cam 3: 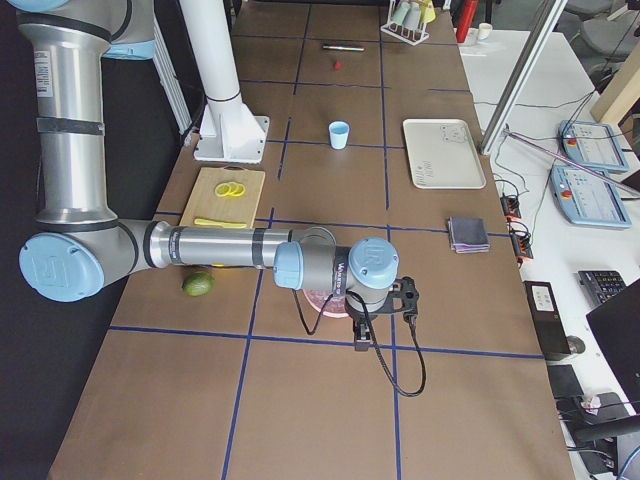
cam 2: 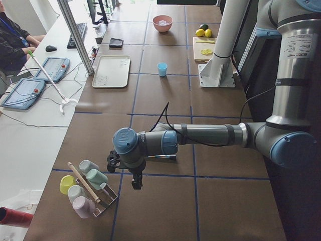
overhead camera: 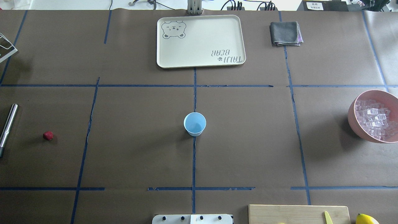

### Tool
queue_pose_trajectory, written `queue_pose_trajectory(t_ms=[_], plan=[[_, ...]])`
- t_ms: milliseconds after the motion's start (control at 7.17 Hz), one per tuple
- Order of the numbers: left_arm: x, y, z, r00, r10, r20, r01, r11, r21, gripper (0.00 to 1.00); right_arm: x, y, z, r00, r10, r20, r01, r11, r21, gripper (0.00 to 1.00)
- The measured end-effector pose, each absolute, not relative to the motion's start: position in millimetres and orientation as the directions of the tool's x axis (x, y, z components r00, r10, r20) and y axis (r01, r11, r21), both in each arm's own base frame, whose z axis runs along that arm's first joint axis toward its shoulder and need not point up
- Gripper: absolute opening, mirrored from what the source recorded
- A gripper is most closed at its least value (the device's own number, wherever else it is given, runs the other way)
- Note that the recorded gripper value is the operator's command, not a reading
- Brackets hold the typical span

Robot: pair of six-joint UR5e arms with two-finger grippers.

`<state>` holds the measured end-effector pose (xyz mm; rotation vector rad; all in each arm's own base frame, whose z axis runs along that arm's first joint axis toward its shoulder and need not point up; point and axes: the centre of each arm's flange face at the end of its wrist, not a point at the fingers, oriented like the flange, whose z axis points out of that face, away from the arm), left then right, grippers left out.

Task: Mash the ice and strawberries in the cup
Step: 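Move the right gripper over the pink bowl of ice cubes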

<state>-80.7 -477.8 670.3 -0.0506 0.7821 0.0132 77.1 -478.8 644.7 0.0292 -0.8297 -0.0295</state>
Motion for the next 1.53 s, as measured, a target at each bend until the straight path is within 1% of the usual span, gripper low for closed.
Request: queue_pose_trajectory(t_ms=[1116,1534], plan=[[-80,-479,668,0.71,0.005,-0.704,-0.034,0.999,-0.027,1.0,77,-486,633,0.675,-0.028,0.737,-0.003,0.999,0.041,1.0],[-80,-486,659,0.71,0.027,-0.704,-0.037,0.999,0.001,1.0,75,-499,598,0.671,-0.007,0.742,-0.05,0.997,0.054,1.0]])
